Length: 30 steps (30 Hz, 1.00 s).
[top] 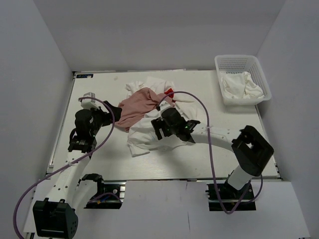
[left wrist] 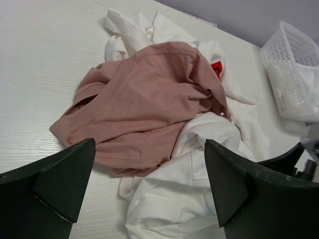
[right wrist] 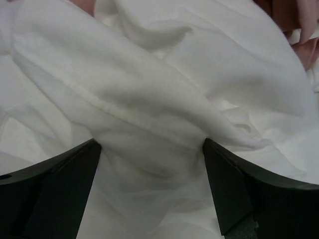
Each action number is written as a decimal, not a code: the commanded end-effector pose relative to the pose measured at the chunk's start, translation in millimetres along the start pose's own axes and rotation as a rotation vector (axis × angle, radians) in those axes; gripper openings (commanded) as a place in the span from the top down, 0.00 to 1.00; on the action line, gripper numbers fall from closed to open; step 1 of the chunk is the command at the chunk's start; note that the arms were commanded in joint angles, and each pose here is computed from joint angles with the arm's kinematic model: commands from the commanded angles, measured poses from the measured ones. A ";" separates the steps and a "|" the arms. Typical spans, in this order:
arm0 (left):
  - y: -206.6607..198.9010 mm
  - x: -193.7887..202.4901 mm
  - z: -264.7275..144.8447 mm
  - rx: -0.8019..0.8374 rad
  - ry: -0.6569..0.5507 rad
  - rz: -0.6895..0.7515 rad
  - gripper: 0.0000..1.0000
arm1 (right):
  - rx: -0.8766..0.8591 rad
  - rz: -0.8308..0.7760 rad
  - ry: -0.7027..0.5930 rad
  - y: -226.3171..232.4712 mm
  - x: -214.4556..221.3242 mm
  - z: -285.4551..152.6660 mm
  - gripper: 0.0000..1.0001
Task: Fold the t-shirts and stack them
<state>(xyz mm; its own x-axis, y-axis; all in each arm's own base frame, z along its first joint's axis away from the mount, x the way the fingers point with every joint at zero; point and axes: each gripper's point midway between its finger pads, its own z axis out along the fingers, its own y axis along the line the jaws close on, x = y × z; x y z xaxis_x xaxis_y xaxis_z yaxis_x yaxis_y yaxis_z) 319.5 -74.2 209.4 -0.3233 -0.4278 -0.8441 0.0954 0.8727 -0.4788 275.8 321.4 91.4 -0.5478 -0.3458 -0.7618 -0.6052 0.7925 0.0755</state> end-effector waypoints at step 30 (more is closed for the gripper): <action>12.0 -3.4 2.6 -0.077 0.010 -0.002 0.00 | 1.116 0.080 -1.101 -198.6 -359.9 -395.6 1.00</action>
<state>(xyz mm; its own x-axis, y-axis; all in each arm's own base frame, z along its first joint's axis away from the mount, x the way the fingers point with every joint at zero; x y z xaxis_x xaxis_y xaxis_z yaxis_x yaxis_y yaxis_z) 321.7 -65.3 191.1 -0.3569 -0.4286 -0.8300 0.0203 0.8848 -0.4656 369.1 145.9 554.0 0.3343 -0.0590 -0.9406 0.1668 0.9860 -0.0026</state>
